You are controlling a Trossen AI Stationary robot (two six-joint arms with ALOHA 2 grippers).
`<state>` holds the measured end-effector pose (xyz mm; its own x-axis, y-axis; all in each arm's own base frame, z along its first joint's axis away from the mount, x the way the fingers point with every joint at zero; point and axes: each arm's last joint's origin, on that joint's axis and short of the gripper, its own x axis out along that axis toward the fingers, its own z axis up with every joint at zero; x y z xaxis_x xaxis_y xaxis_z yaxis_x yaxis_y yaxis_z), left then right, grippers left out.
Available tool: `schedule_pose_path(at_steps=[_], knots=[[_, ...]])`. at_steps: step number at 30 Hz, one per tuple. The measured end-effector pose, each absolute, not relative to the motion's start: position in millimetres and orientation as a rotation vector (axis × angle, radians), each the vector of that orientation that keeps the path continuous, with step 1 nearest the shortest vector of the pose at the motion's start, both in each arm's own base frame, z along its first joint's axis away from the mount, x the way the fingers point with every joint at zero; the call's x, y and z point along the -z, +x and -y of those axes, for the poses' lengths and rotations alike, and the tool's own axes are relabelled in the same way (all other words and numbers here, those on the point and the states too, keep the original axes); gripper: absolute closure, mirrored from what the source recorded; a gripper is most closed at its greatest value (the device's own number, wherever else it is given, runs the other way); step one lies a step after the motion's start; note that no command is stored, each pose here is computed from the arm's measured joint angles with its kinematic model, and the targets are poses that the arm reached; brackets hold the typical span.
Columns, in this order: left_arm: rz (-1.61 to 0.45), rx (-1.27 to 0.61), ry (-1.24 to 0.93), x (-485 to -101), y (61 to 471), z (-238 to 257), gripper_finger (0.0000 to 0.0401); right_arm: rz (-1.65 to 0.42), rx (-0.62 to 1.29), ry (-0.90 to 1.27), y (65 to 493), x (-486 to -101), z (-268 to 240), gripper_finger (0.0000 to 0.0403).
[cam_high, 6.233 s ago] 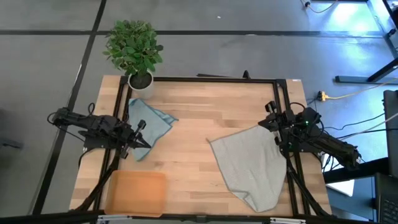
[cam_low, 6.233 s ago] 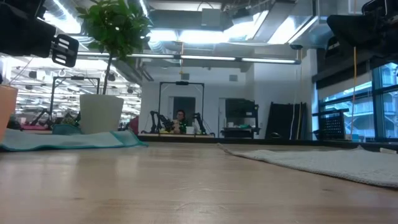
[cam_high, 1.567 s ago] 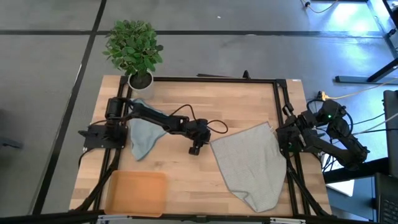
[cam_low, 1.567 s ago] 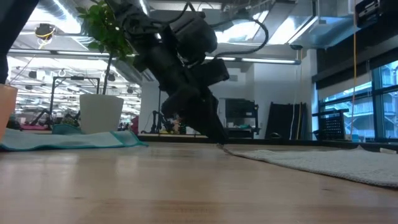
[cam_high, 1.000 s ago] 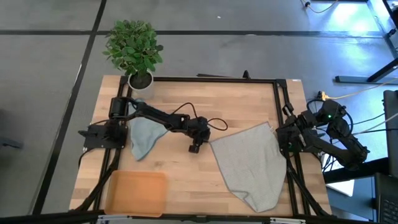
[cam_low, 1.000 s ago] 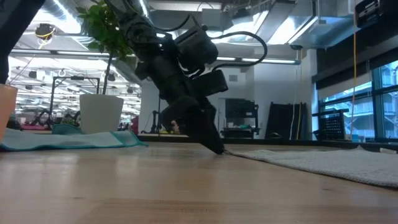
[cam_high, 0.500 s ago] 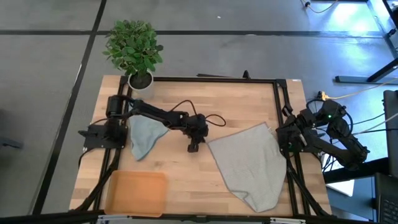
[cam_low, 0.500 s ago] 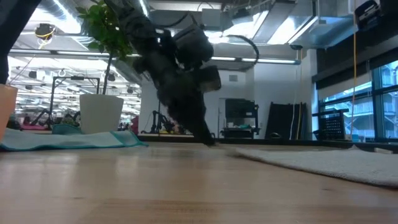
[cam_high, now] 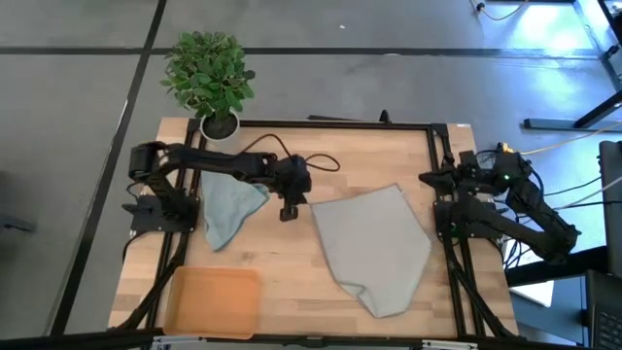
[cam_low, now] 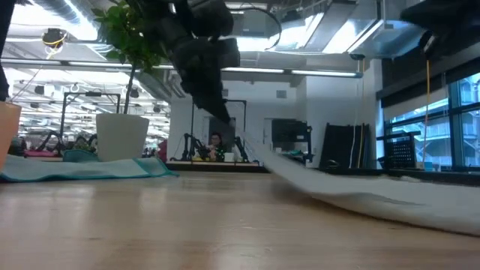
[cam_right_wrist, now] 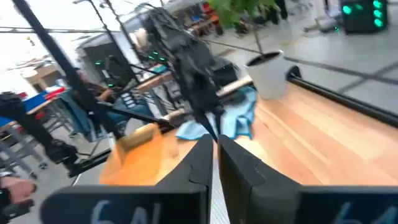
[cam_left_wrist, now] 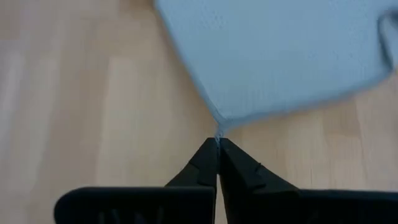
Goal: Roll microfiber towels into tight, uniform cylinder then place into a basket
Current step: Fold the gray microfiber towel
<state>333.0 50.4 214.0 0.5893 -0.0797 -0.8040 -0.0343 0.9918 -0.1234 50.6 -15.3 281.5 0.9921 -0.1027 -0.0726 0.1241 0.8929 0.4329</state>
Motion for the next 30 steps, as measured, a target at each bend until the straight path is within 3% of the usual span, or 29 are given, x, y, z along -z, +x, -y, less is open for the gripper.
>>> schedule_pose_path(at_steps=[11,23,30], knots=[[-1.041,0.012,-0.134,-225,313,-46,0.0401,-0.364,0.252,0.588,104,-258,48,0.0283],[-1.036,0.031,-0.143,-225,313,-46,0.0401,-0.786,0.477,0.846,157,-199,80,0.0276],[-1.036,0.033,-0.142,-225,313,-46,0.0401,-0.895,0.593,0.814,186,-198,102,0.0276]])
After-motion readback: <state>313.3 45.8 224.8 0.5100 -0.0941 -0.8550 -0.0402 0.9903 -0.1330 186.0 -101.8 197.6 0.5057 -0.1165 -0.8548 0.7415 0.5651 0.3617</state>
